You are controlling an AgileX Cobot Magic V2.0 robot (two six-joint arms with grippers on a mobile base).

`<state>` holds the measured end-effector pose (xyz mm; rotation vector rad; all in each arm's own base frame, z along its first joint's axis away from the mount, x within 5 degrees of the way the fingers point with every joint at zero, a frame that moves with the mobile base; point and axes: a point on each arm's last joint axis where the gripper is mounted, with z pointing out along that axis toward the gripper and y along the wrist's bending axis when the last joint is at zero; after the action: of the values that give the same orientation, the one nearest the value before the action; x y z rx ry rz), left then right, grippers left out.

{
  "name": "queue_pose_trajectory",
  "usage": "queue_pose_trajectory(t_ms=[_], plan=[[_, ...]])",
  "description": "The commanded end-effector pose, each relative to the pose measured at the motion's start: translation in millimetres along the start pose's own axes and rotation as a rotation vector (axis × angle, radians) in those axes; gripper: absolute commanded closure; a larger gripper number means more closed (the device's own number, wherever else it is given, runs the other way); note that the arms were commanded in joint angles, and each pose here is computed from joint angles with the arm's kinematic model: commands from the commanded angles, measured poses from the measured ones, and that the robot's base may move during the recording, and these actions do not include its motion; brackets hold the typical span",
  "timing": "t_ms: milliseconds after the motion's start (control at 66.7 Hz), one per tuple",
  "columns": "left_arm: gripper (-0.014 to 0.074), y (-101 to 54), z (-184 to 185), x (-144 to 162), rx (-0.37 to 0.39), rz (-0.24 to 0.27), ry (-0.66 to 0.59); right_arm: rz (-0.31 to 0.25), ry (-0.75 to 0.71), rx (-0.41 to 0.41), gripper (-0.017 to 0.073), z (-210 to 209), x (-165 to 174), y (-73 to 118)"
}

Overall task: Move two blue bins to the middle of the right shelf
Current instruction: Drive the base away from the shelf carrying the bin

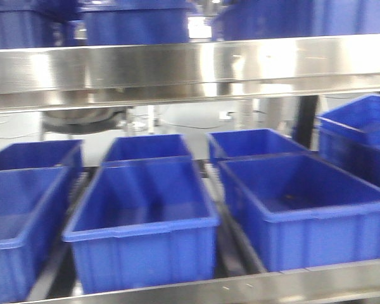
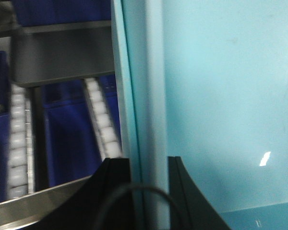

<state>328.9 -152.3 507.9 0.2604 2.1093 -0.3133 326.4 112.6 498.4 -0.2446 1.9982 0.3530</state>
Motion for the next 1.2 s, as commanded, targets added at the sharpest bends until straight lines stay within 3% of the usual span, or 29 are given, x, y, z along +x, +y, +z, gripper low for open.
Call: queue_pose_trajectory(t_ms=[0, 1184], plan=[[0.0704, -21.0, -15.6, -10.7, 0.154, -0.033, -0.111, 0.032, -0.127, -0.058, 0.0712, -10.0, -14.4, 8.8], [0.0704, -21.0, -15.6, -10.7, 0.154, -0.033, -0.111, 0.032, -0.127, -0.058, 0.0712, -10.0, -14.4, 8.8]])
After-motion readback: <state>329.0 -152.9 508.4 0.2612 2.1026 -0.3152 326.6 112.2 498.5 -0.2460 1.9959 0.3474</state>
